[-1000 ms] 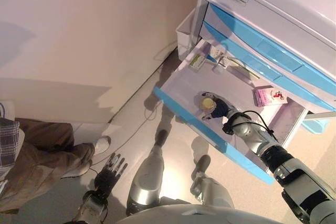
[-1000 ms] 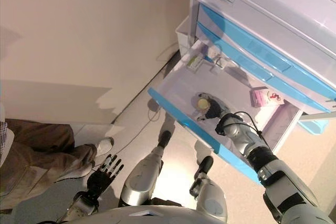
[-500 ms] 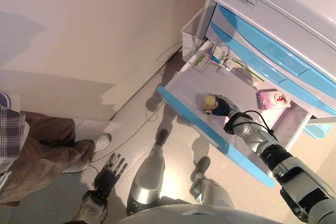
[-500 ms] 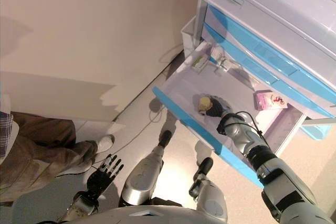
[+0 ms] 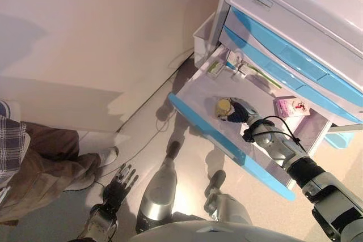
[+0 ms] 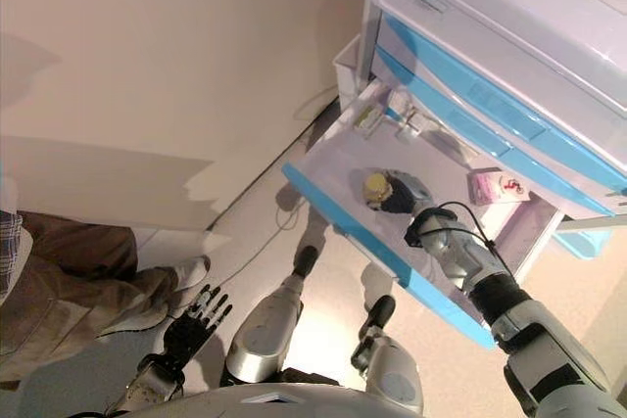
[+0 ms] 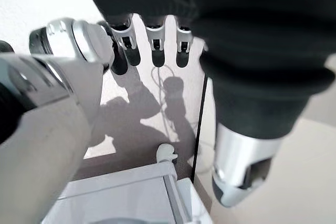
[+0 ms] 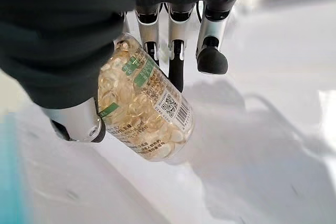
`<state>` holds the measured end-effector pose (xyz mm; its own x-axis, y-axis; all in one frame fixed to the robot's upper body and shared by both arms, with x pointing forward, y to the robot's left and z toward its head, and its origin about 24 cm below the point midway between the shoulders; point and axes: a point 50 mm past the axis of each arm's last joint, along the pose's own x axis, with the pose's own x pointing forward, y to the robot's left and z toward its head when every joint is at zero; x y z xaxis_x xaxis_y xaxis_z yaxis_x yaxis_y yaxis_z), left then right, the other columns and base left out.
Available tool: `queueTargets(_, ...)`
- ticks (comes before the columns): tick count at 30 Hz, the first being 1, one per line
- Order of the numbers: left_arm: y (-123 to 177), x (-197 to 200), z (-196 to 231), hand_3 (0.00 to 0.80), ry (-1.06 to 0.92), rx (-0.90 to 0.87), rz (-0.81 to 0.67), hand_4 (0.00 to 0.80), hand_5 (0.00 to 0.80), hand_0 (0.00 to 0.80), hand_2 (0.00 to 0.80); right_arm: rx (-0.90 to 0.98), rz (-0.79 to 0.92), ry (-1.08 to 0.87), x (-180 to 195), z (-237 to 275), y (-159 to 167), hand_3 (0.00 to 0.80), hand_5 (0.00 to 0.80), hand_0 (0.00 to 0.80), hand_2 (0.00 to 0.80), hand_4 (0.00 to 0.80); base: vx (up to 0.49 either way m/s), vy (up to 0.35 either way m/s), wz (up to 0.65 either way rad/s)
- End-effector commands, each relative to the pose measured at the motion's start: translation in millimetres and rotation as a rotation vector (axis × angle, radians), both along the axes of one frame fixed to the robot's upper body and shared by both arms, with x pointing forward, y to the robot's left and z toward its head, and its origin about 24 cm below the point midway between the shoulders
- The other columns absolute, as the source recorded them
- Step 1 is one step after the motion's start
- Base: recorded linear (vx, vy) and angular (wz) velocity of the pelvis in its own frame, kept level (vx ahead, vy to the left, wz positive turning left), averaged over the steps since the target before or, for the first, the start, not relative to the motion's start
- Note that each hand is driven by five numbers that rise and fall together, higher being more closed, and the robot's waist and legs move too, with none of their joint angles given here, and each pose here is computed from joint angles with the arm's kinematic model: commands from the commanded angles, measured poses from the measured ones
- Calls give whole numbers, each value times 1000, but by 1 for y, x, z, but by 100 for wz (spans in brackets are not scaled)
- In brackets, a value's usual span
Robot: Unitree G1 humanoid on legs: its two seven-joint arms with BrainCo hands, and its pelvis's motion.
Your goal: Open the drawer and pick up the medicine
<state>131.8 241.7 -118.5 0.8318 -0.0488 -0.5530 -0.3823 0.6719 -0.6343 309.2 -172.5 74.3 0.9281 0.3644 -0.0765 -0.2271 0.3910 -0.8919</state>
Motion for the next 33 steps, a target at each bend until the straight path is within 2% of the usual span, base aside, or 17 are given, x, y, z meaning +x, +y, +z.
queueTargets(1, 13, -21, -1, 0, 46, 53, -4, 0, 0, 0, 0, 51, 163, -49, -13, 30, 14, 800, 800, 800, 800, 800, -7, -18, -12)
queueTargets(9, 15, -28, -3, 0, 70, 52, 21, 0, 0, 0, 0, 20, 397, -85, -38, 85, 24, 800, 800, 800, 800, 800, 8, -2, -18)
queueTargets(19, 15, -38, -7, 0, 114, 40, 60, 0, 0, 0, 0, 156, 615, -33, -69, 140, 27, 800, 800, 800, 800, 800, 22, 8, -13)
queueTargets(25, 15, -44, -11, 0, 148, 42, 72, 0, 0, 0, 0, 259, 630, -22, -66, 166, 22, 800, 800, 800, 800, 800, 45, 4, -12)
queueTargets(33, 16, -55, -15, 0, 196, 40, 91, 0, 0, 0, 0, 390, 544, -59, -49, 198, 2, 800, 800, 800, 800, 800, 56, 13, -6)
